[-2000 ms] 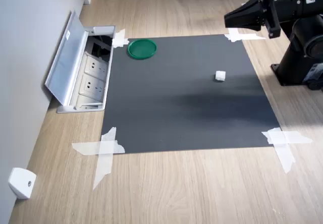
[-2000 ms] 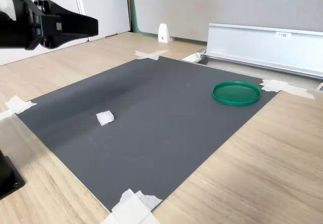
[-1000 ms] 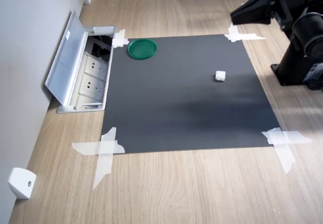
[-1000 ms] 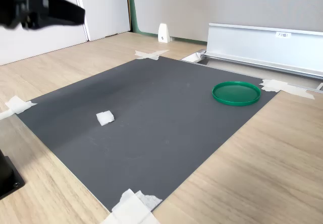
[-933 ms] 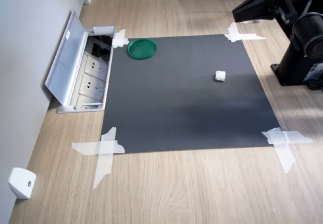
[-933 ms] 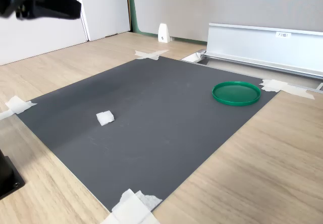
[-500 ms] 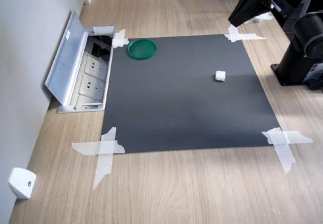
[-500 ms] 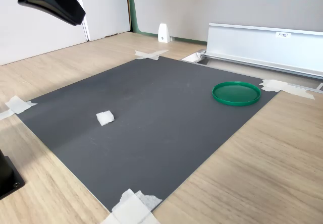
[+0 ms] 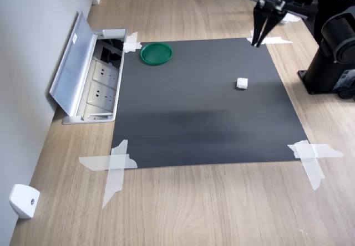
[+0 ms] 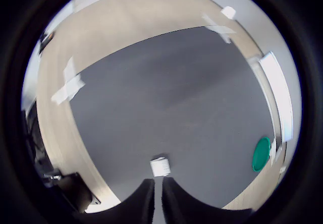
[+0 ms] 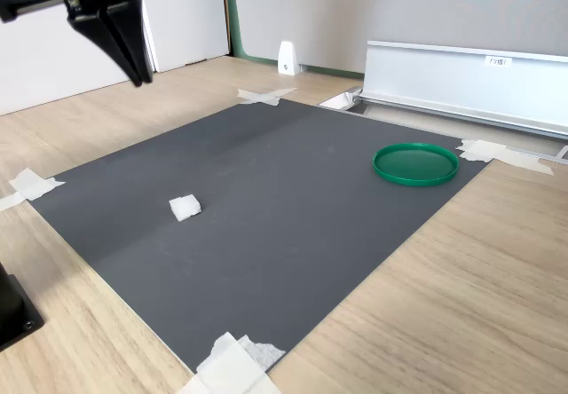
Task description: Grasp a white terminal and put it on the green lid.
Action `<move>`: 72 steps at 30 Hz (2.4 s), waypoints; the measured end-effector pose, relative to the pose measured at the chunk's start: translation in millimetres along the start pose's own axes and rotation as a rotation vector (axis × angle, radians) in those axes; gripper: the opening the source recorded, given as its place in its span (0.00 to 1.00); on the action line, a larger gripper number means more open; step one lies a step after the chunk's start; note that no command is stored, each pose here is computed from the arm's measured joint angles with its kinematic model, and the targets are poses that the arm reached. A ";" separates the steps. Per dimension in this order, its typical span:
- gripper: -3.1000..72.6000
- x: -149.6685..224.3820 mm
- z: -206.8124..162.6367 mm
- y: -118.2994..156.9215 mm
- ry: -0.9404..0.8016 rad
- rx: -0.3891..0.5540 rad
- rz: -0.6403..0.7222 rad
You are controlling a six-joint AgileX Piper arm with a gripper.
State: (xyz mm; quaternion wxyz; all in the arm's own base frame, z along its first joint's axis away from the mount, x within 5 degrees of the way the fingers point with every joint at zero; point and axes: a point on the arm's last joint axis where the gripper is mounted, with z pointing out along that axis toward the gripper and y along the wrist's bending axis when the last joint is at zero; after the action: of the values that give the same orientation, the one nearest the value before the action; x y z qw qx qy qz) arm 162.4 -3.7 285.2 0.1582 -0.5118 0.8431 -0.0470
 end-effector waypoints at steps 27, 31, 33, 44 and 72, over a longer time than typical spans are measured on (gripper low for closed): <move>0.98 11.4 38.2 -4.2 0.080 0.041 -0.276; 0.98 16.3 54.9 3.9 0.072 0.043 -0.278; 0.98 17.3 60.9 5.6 0.071 0.028 -0.271; 0.98 16.7 92.1 -3.4 0.090 -0.043 -0.200; 0.98 20.0 118.8 -4.3 0.101 -0.065 -0.210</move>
State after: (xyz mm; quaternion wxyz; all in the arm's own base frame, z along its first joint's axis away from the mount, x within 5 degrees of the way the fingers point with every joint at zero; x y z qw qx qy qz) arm 194.9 -13.4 169.6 0.0930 -0.5990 0.7929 -0.0618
